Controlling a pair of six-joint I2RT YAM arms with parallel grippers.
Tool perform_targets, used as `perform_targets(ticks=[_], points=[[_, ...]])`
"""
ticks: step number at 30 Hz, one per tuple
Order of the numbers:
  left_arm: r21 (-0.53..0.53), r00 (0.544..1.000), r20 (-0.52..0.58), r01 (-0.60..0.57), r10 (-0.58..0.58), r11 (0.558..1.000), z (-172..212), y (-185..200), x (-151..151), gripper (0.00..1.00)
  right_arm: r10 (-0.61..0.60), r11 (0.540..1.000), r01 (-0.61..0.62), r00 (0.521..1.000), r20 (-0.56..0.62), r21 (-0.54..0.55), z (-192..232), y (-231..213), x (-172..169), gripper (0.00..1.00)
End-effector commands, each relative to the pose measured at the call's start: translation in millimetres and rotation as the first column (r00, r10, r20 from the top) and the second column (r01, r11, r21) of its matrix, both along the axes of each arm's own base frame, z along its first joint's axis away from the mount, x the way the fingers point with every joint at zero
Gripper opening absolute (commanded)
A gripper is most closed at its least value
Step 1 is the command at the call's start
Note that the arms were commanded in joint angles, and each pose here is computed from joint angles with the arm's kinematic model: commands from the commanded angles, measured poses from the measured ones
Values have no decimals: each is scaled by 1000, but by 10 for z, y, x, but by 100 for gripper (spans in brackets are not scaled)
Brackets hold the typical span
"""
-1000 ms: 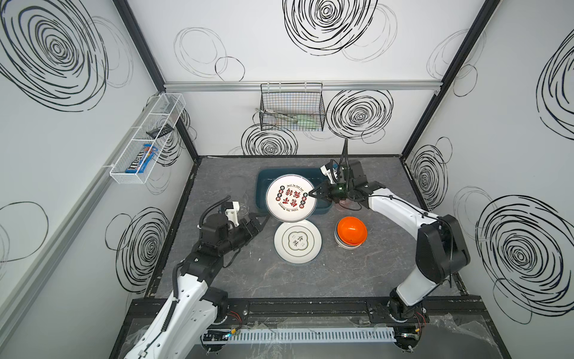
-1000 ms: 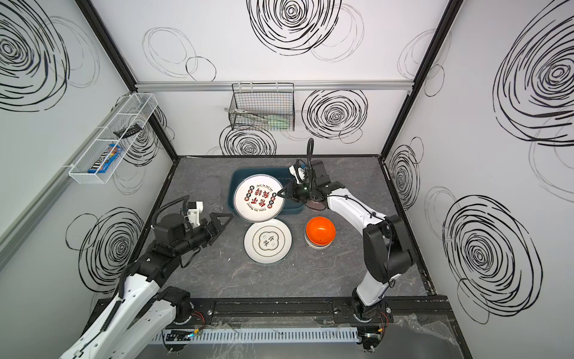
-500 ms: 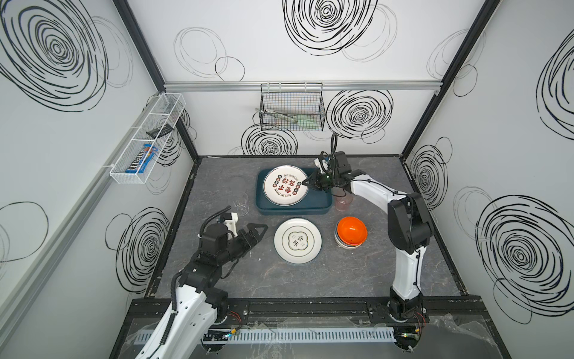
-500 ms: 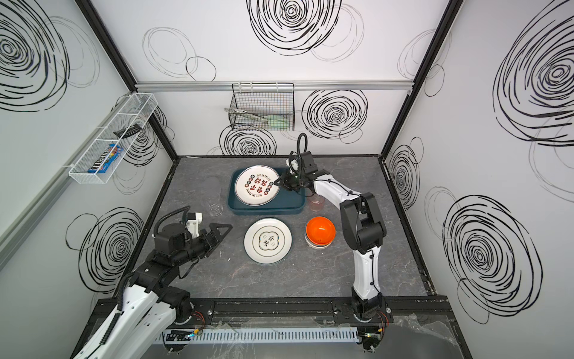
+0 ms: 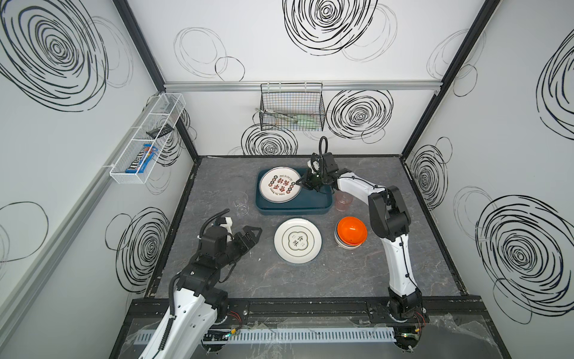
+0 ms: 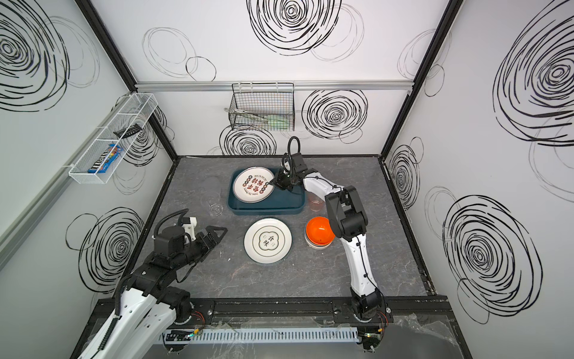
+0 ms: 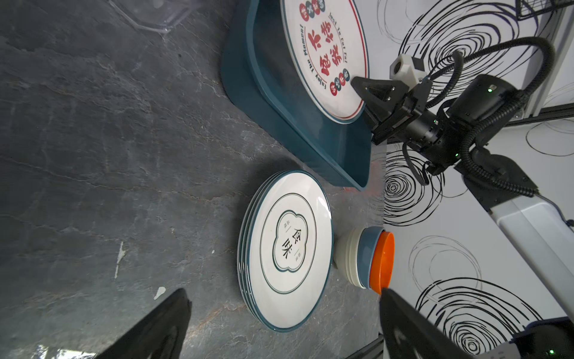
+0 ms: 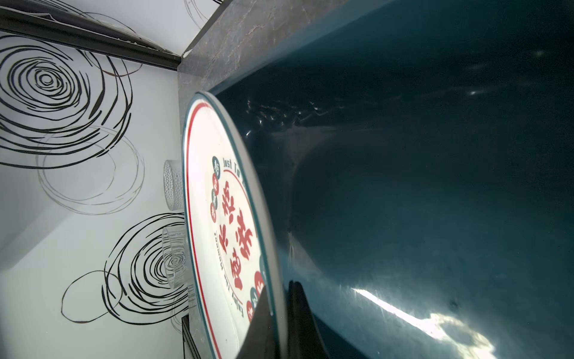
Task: Place the mixed dishes into the plastic bin
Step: 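Lower the printed plate into the teal bin and open the right gripper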
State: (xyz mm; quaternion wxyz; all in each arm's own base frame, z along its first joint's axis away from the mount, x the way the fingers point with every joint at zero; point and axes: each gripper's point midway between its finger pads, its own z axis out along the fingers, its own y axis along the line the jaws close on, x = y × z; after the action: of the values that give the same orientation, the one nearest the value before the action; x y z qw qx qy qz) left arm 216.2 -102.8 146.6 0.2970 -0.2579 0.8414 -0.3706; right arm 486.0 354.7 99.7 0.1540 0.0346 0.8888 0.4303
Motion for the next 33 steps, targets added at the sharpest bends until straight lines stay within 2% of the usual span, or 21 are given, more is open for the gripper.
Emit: perform_targets(ticks=[1, 21, 23, 26, 28, 33], points=[[31, 999, 34, -40, 39, 999, 106, 92, 50, 98, 4, 999, -4, 1000, 17, 37, 112, 124, 76, 0], [18, 999, 18, -37, 36, 999, 19, 77, 64, 99, 6, 1000, -6, 999, -47, 4, -337, 186, 90, 0], [19, 999, 18, -36, 36, 999, 16, 77, 65, 99, 3, 1000, -3, 999, -51, -1, -362, 166, 89, 5], [16, 999, 17, -36, 36, 999, 11, 75, 64, 99, -5, 1000, 4, 998, -61, -14, -392, 138, 72, 25], [11, 999, 17, -33, 33, 999, 7, 65, 64, 99, -9, 1000, 8, 998, -61, -30, -390, 104, 68, 33], [-2, 1000, 17, -18, 18, 1000, -4, 31, 73, 97, -36, 996, 32, 998, -43, -89, -280, -84, 90, 37]])
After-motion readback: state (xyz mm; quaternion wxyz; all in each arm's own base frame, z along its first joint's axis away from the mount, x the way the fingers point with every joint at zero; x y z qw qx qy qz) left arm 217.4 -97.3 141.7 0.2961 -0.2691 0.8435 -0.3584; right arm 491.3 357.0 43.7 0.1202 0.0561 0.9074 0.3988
